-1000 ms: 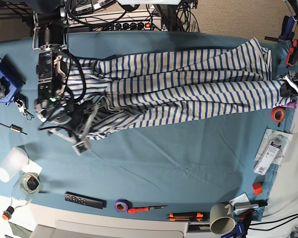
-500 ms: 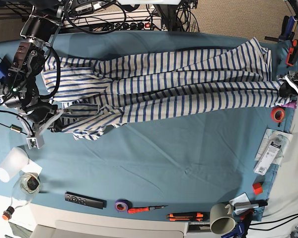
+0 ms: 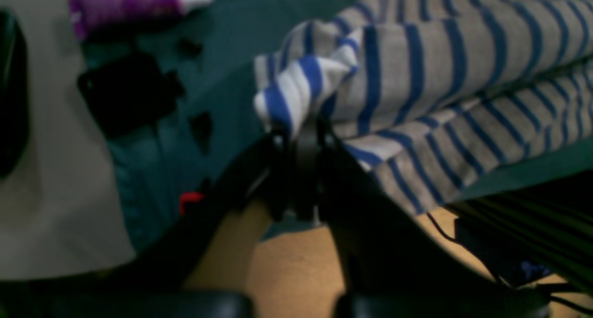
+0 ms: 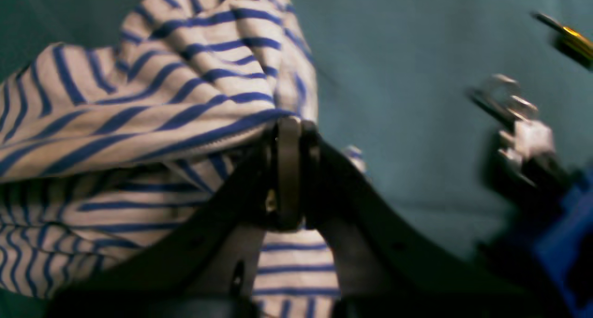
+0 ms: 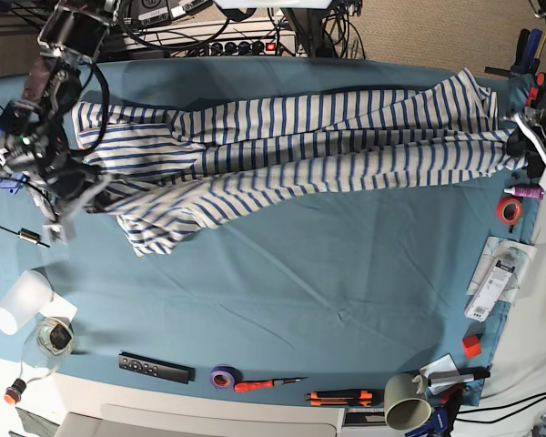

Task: Fold the T-shirt properly
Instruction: 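Drag the shirt's side edge outward with the right gripper, left holding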

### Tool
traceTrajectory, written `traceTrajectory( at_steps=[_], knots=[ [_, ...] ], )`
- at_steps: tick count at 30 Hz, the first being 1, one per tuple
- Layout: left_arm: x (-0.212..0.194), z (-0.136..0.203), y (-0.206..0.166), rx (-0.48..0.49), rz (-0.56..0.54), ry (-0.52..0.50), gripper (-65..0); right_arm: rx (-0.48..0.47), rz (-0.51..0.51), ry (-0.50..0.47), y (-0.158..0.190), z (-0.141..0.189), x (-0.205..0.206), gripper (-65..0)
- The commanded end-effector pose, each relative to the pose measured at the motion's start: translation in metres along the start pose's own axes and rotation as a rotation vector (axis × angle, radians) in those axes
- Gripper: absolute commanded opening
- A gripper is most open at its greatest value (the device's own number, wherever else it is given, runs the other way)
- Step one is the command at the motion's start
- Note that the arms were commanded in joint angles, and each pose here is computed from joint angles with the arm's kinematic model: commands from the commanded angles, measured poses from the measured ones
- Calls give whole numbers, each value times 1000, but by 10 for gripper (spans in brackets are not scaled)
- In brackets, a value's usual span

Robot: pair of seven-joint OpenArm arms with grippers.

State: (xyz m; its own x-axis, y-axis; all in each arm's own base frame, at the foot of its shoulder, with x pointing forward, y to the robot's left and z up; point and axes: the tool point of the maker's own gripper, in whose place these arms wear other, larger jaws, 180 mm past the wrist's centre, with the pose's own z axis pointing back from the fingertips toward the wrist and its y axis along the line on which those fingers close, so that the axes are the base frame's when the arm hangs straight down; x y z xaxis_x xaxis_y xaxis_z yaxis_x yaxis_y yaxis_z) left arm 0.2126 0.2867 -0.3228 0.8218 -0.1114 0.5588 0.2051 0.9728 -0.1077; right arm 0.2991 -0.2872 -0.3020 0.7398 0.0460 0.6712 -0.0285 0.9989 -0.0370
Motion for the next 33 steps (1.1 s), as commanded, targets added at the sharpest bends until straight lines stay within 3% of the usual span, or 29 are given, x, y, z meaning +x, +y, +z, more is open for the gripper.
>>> traceTrajectory(
  at_steps=[1,10,17,23,28,30,33],
  knots=[
    [9,8,1,14,-39,-29,-650,-55,-3,-56,-17,12,13,-650],
    [-8,2,-18,-27,-20,-23,-650,-119,-134,8,-56,37,-36,-650],
    [-10,-4,-28,-48,18,-49,-650,-120,-135,53,-55,38,-49,-650],
    [-20,-6,-22,-5,17,-13,-650,-109,-100,79,-53,38,-58,-650],
    [-29,-6,-23,-8,23,7,-380,-70,-67,114,-46,40,-73,-460],
    [-33,-5,-24,-8,27,19,-344,-54,-71,127,-42,40,-78,-439],
    [-40,-5,-23,1,64,37,-344,-20,-83,149,-36,41,-82,-439]
  ],
)
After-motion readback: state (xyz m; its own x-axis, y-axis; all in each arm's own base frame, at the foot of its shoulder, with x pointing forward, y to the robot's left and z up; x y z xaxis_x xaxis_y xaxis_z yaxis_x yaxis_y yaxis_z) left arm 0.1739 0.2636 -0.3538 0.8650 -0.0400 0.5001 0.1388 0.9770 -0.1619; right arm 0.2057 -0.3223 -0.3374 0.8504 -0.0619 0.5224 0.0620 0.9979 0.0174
